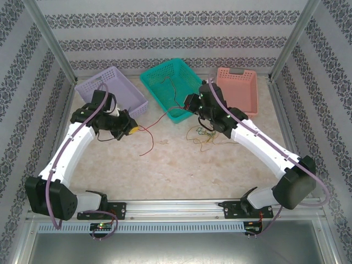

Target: Untangle the cables

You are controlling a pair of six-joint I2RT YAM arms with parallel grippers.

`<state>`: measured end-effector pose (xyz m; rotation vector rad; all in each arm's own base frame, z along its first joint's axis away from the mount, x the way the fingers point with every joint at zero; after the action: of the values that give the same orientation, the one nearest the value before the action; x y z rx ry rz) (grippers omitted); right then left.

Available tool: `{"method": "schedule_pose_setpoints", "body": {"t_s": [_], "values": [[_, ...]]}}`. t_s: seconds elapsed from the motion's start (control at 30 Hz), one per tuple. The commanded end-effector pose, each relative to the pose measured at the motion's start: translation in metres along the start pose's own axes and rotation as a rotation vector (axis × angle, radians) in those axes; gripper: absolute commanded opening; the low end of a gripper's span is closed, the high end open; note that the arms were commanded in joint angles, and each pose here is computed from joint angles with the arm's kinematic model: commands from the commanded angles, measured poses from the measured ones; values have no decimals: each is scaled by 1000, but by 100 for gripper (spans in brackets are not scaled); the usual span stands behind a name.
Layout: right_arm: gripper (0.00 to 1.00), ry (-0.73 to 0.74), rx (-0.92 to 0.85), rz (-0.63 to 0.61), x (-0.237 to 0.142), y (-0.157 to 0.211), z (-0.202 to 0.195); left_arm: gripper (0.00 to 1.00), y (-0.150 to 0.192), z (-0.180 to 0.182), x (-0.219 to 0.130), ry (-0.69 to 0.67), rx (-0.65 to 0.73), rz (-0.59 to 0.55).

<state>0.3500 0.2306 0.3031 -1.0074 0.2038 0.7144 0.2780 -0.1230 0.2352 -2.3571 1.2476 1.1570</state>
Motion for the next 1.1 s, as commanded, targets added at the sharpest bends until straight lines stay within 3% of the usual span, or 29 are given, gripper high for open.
{"method": "schedule_pose_setpoints", "body": {"t_s": [0.0,0.13,0.23,0.33,0.57,0.77,1.07], "values": [[0,-48,-247,-69,-18,-28,22,0,9,20,16,-90,-39,31],[0,-184,-372,-108,-33,-46,56,8,6,25,38,-106,-67,27],[0,-242,-422,-88,-39,-50,75,25,1,24,47,-110,-84,15],[0,-278,-434,-65,-42,-47,86,42,-2,16,39,-96,-94,-31],[0,-272,-397,-59,-43,-46,86,62,-2,-5,-8,15,-211,-194],[0,-409,-469,-8,-45,-36,99,63,2,-22,-16,99,-216,-163],[0,-642,-581,77,-49,-18,106,62,9,-19,26,5,-1,95]]}}
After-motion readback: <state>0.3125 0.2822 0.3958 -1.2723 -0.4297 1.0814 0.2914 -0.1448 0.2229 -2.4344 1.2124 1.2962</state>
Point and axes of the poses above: each hand's point on the last joint's axis, 136 mm out from that joint toward the fingers, its own x axis out along the fingers, its own z axis along the line the jaws close on, y = z × x, the point moved 3 cm from there along -x, back along the fingers, and after that the axes turned 8 degrees about -x, right-handed, at the moved point
